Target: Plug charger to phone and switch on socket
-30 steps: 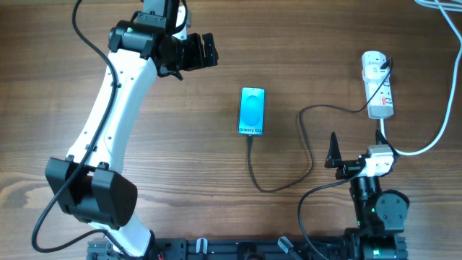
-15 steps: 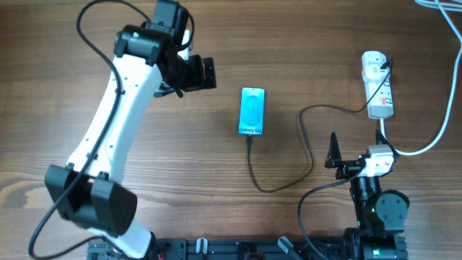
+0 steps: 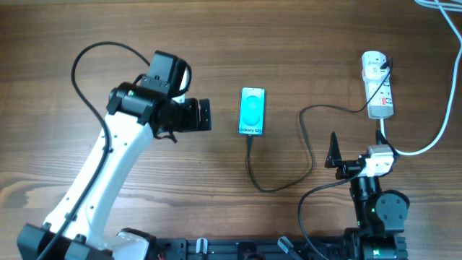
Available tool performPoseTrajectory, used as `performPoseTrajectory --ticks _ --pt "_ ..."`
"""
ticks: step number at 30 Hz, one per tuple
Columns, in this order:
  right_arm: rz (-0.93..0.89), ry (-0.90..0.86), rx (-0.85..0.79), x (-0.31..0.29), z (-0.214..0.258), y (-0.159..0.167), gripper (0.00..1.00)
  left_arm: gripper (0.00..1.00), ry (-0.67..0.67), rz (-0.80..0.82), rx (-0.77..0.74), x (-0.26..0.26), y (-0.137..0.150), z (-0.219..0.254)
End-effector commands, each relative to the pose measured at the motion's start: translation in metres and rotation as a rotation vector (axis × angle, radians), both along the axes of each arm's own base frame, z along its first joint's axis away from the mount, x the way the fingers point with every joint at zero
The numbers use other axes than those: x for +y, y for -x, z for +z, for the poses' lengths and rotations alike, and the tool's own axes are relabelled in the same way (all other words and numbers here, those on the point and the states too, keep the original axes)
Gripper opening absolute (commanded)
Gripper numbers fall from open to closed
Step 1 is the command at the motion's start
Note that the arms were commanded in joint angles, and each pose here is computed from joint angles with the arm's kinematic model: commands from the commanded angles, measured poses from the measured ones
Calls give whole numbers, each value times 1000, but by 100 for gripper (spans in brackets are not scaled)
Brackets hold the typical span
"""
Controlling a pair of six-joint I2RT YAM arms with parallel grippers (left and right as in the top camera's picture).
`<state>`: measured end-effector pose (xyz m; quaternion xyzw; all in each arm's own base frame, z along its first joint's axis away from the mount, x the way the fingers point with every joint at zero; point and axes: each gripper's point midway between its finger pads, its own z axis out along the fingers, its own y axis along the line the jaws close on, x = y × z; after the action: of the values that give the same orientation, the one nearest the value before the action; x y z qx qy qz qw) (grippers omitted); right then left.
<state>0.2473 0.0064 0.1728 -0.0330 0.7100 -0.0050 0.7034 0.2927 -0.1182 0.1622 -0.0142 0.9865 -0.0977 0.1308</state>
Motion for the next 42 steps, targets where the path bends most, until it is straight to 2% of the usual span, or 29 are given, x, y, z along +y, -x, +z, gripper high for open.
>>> performPoseTrajectory --ticks 1,9,16,29,42 --pt "-15 -4 -14 -3 3 1 100 100 0 12 -70 10 5 16" --pt "-15 -4 -14 -3 3 1 100 100 19 21 -119 16 15 11" --pt "-15 -4 -14 -3 3 1 100 100 97 7 -251 10 17 -20" --pt "-15 -4 -14 -3 3 1 100 100 123 98 -382 47 53 -20" --pt "-15 -4 -14 -3 3 1 100 100 198 181 -767 72 59 -15"
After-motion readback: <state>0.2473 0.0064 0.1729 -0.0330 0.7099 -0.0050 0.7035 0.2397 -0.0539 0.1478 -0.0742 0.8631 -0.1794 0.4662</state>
